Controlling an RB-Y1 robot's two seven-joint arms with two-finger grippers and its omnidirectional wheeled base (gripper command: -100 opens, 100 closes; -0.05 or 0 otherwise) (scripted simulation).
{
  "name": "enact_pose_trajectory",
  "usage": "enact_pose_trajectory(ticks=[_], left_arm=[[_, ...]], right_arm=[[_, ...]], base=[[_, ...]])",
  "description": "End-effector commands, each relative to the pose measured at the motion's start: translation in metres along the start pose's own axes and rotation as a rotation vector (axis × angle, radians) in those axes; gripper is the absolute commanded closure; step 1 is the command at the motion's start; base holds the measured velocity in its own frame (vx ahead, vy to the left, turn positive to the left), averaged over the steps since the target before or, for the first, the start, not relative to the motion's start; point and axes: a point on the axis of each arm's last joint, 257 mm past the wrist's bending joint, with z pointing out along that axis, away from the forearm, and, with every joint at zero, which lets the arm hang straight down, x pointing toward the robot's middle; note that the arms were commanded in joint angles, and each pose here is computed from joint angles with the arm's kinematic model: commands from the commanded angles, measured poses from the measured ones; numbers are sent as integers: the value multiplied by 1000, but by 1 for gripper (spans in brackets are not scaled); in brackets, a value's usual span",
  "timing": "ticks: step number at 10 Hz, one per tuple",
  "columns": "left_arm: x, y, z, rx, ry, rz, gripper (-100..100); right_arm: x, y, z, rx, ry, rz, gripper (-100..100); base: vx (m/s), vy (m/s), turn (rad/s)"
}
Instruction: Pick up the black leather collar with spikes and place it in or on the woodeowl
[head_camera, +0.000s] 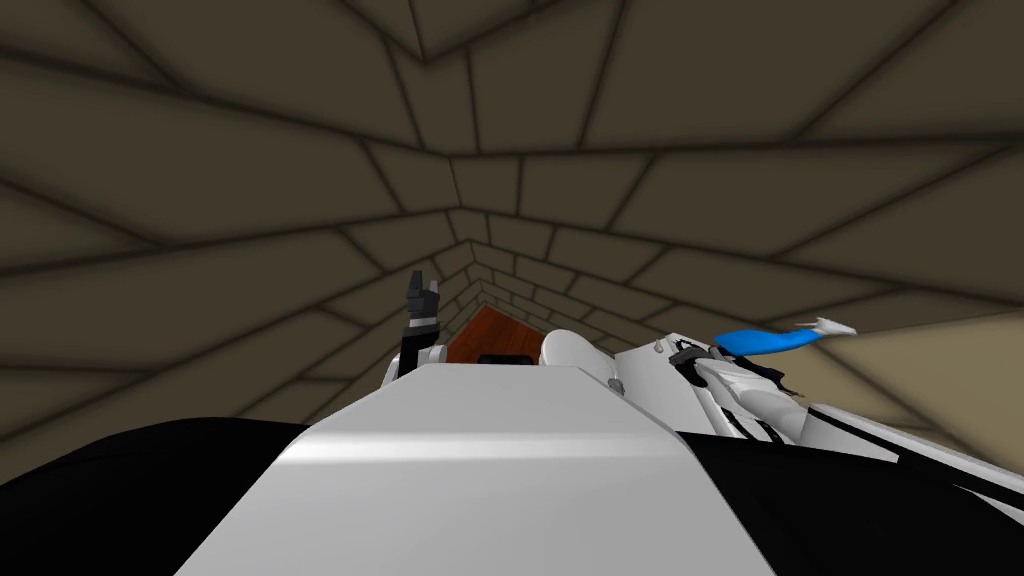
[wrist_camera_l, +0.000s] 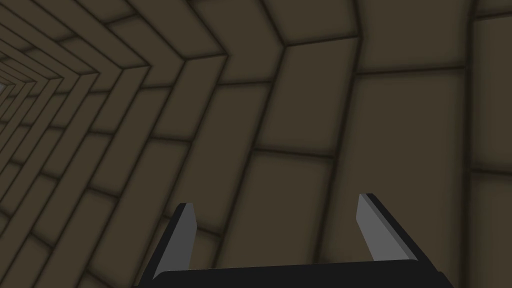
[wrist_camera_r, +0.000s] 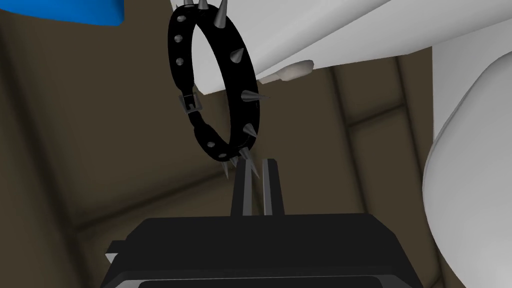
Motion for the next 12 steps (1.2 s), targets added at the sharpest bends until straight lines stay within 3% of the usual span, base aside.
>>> enact_pose_trajectory(ticks=[1,3,4,5,12], left_arm=[[0,0,0,0,0,0,0],[0,0,0,0,0,0,0],[0,0,0,0,0,0,0],[0,0,0,0,0,0,0],[0,0,0,0,0,0,0]], right_arm=[[-5,-9,-2,10,-11,-8,100],[-26,-47,-6,42,-60,-39,100],[-26,-47,-6,42,-60,-39,100],[-39,-65,-9,57,-88,-53,100],[-81,-125,-26,97,-185,-69,100]], base=[[-117,96,8],[-160,86,2],[-174,55,1],[-178,50,4],[-139,55,-9]])
